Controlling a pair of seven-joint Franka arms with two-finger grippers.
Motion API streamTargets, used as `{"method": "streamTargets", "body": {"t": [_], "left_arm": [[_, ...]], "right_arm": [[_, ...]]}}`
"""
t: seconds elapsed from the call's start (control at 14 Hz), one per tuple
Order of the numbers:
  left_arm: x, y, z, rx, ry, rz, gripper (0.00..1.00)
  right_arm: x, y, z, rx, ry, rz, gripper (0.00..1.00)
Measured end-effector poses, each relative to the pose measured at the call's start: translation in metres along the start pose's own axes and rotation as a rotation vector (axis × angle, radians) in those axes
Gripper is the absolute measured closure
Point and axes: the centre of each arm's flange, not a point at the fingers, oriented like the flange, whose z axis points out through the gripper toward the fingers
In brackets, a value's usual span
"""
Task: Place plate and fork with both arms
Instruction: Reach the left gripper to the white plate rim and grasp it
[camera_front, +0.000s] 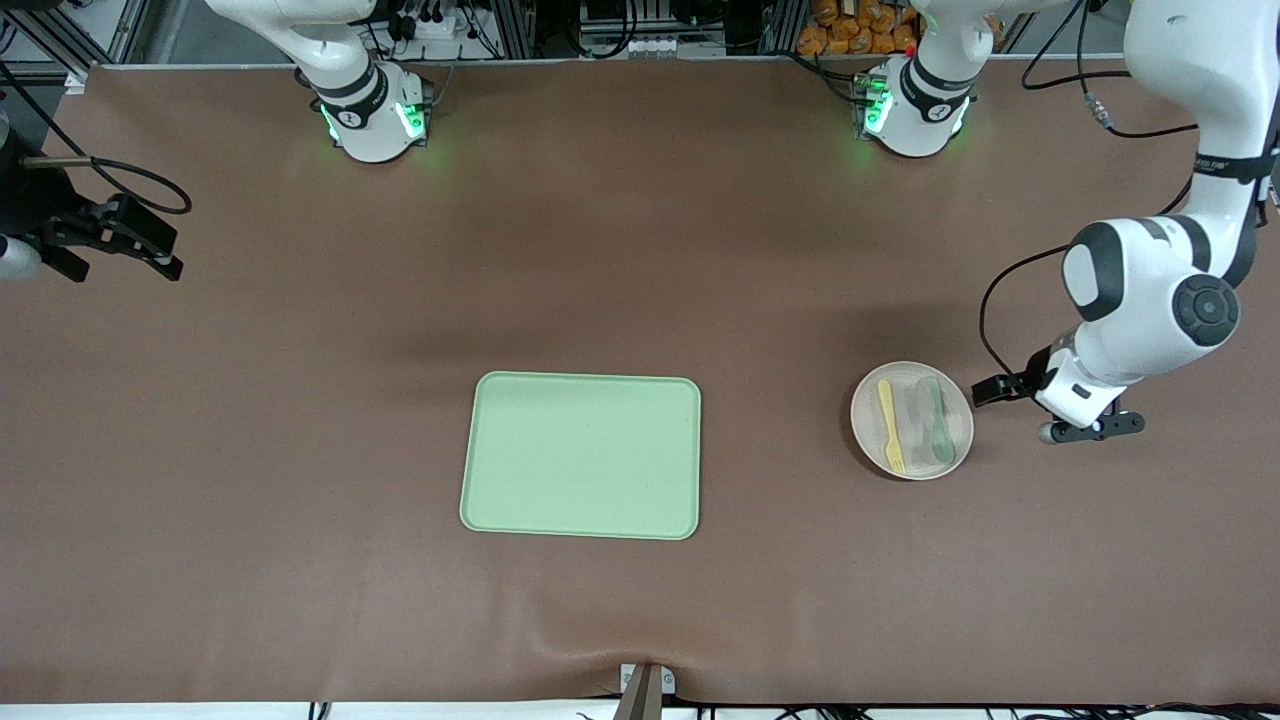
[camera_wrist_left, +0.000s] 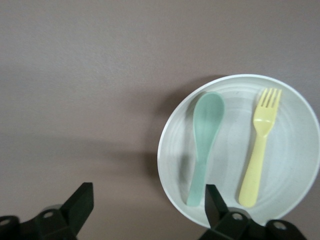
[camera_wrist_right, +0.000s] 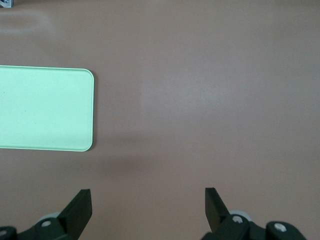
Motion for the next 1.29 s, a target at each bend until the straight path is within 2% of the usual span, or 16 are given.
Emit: {"method": "streamTargets", "body": {"t": [0.07,0.14,0.21,0.29,0.93,1.14,1.21,1.29], "left_arm": [[-0.001,-0.001,0.009,0.0,-0.008,-0.002,0.03],[-0.002,-0.003,0.017,0.001,-0.015,-0.006,0.08],[-0.002,-0.005,0.023,0.0,-0.02,-0.012,0.2],[-0.002,-0.008,0.028,-0.003,-0.027,-0.021,0.27],[-0.002,-0.012,0.064,-0.051,-0.042,-0.092,0.42],[0.0,-0.011,0.07,-0.062,-0.046,-0.105,0.54],[0.0,-0.01,0.071,-0.064,-0.047,-0.106,0.54],[0.001,-0.009,0.072,-0.07,-0.049,-0.111,0.6]], "right_arm": [[0.0,0.0,0.0,0.0,0.0,0.0,0.0],[0.0,0.0,0.0,0.0,0.0,0.0,0.0],[0.0,0.0,0.0,0.0,0.0,0.0,0.0],[0.0,0.0,0.0,0.0,0.0,0.0,0.0],[0.0,0.0,0.0,0.0,-0.001,0.0,0.0],[0.0,0.0,0.0,0.0,-0.003,0.0,0.0],[0.0,0.0,0.0,0.0,-0.004,0.0,0.0],[0.0,0.0,0.0,0.0,-0.004,0.0,0.0]]}}
